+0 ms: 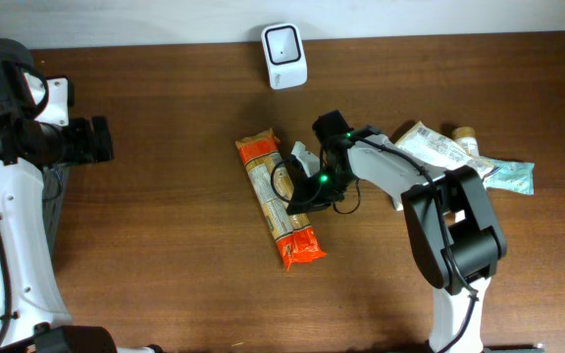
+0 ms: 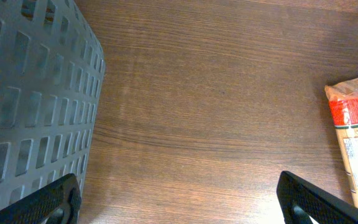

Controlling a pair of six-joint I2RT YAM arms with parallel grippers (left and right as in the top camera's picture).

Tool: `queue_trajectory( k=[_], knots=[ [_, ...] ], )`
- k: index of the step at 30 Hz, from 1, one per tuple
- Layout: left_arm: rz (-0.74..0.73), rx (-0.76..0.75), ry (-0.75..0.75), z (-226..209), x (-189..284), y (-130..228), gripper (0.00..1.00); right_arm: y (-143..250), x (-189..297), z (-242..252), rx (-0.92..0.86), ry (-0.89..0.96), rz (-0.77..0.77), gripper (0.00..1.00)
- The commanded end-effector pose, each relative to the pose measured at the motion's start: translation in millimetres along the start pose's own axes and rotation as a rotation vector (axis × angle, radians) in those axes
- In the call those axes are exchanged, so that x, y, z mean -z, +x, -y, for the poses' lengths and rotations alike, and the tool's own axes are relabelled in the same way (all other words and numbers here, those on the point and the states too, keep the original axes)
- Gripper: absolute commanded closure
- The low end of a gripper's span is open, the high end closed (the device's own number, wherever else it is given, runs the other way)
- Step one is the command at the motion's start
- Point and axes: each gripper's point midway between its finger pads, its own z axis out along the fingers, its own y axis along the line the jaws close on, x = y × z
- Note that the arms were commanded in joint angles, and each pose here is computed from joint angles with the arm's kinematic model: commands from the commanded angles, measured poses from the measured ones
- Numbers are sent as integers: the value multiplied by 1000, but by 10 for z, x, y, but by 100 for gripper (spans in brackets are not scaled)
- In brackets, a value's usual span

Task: Scan the item barcode
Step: 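Grasp the spaghetti pasta bag at its middle with the right gripper, then lift the pasta bag and swing it toward the scanner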

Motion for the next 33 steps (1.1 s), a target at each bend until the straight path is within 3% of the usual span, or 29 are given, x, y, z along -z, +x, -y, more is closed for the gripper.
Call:
queue_trajectory(
  k=[1,5,8,10,13,17,18,19,20,21,23,30,33],
  knots=[
    [10,-8,-5,-25,25,-23,1,-12,85,215,-18,114,-17,96],
    [10,-8,-5,-25,25,-22,1,-256,702,-39,60,260,87,96],
    [10,-8,-5,-25,25,-23,1,-228,1089,139,-5,601,147,96],
    [10,-8,-5,-25,25,-22,1,-87,1423,428,-137,1011,203,96],
    [10,-8,-5,-25,25,-23,1,-69,1469,433,-136,1263,259,96],
    [10,-8,-5,-25,25,-22,1,-110,980,420,-44,1191,158,96],
    [10,-8,-5,-25,25,-23,1,-111,725,376,31,1109,84,91],
    [10,-8,-5,-25,25,-23,1,-107,537,317,81,1025,37,80],
    [10,-8,-5,-25,25,-22,1,-107,428,266,106,960,15,62],
    [10,-7,-5,-25,25,-23,1,-121,381,232,115,929,15,36],
    [10,-8,-5,-25,25,-23,1,-159,378,229,114,923,32,8],
    [10,-7,-5,-25,25,-23,1,-183,614,508,-2,886,41,4],
    [10,-7,-5,-25,25,-23,1,-340,956,184,-7,800,100,1]
  ],
)
